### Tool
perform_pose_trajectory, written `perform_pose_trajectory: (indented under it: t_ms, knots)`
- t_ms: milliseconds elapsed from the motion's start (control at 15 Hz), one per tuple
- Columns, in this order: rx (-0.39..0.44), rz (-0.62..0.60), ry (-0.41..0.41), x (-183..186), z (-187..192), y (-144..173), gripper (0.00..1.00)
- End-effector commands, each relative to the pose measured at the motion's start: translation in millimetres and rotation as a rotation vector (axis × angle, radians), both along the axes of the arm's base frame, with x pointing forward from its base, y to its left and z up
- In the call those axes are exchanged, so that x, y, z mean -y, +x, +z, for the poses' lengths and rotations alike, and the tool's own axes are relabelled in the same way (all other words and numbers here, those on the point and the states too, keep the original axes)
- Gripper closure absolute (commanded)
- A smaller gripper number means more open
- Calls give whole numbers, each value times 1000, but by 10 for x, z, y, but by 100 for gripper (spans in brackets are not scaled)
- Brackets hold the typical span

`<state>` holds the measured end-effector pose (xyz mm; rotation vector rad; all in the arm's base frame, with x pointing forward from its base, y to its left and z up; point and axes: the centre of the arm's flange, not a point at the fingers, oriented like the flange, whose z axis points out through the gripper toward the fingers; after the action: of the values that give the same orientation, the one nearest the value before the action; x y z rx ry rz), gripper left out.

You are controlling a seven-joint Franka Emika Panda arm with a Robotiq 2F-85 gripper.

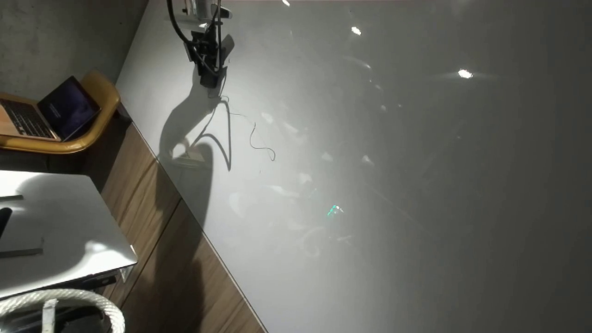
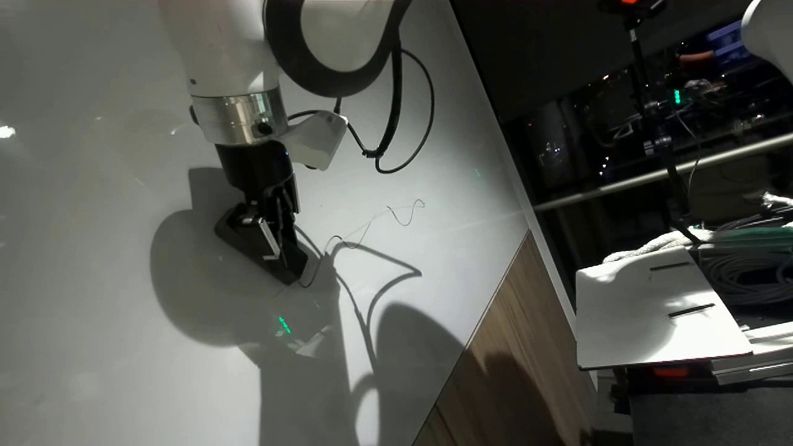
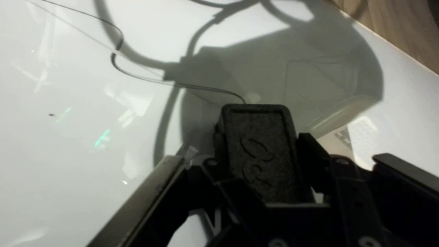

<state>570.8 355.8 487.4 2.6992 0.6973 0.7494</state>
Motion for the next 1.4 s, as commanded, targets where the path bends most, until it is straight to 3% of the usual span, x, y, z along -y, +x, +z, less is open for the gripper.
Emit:
perform_pose_trajectory:
  t_ms: [0,333,600,1333]
  knots:
    - [7,18,8,-243,-129,332,70]
    - [-31,20,4,-307,-454,458,70]
    - [-42,-6,0,-88,-481,543,70]
    - [-45,-198,9,1323,-277,352,70]
